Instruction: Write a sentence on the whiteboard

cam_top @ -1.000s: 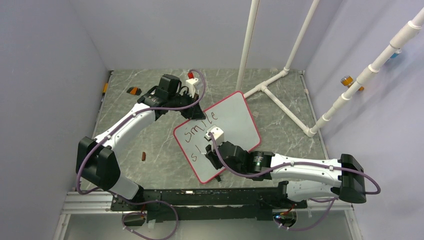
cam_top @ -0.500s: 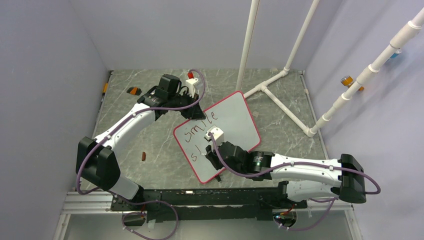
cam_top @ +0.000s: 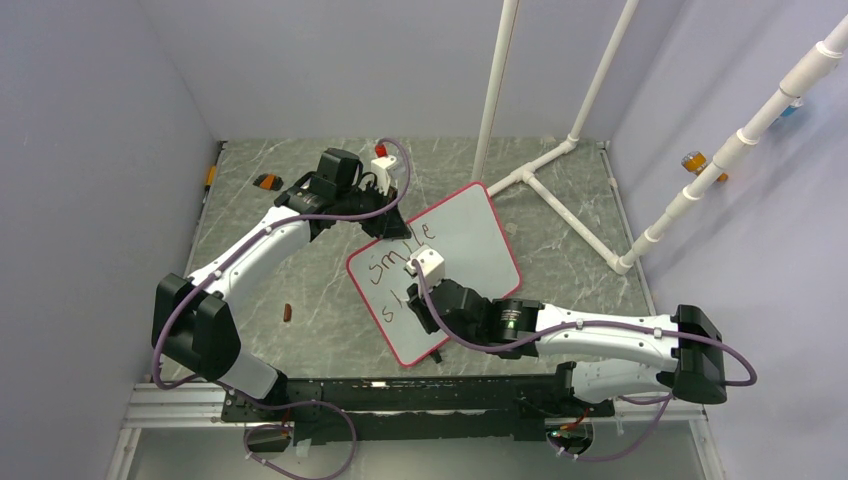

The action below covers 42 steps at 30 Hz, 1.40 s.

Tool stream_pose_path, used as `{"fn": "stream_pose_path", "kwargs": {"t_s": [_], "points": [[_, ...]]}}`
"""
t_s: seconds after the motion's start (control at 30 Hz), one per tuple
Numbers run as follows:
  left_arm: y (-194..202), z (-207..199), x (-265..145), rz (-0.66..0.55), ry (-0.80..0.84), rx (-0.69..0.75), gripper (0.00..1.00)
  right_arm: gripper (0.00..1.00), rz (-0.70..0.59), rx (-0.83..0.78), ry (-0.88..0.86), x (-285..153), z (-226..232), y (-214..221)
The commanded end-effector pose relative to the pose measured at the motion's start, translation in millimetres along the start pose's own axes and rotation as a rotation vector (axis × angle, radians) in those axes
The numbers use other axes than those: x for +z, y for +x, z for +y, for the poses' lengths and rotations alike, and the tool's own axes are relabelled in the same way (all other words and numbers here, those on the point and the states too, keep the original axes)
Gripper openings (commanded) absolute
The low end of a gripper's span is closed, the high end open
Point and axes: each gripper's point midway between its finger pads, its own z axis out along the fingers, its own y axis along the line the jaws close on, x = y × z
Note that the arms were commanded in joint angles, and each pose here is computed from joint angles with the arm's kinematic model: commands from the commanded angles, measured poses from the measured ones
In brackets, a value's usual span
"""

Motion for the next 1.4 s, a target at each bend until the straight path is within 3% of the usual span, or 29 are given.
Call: {"fn": "stream_pose_path", "kwargs": {"t_s": [0.0,0.43,1.07,1.37], "points": [[-27.6,17.9,-14.0,-0.099,-0.118,0.118,0.0,0.0,-0.076,0.018,0.044,1.3,-5.2,-28.8],[-28.2,17.7,-13.8,-0.1,-0.117,0.119,0.0,0.0,-0.034,0.039,0.095,-0.6,-20.7,-11.6],[-28.1,18.5,-13.1,-0.098,-0.12,0.117,0.0,0.0,0.022,0.081,0.034,-8.7,-16.9,17.5],[-27.6,20.7,-12.0,-0.095,-0.125,0.114,0.0,0.0,-0.098,0.125,-0.02,-24.4,-12.5,-16.3]]}}
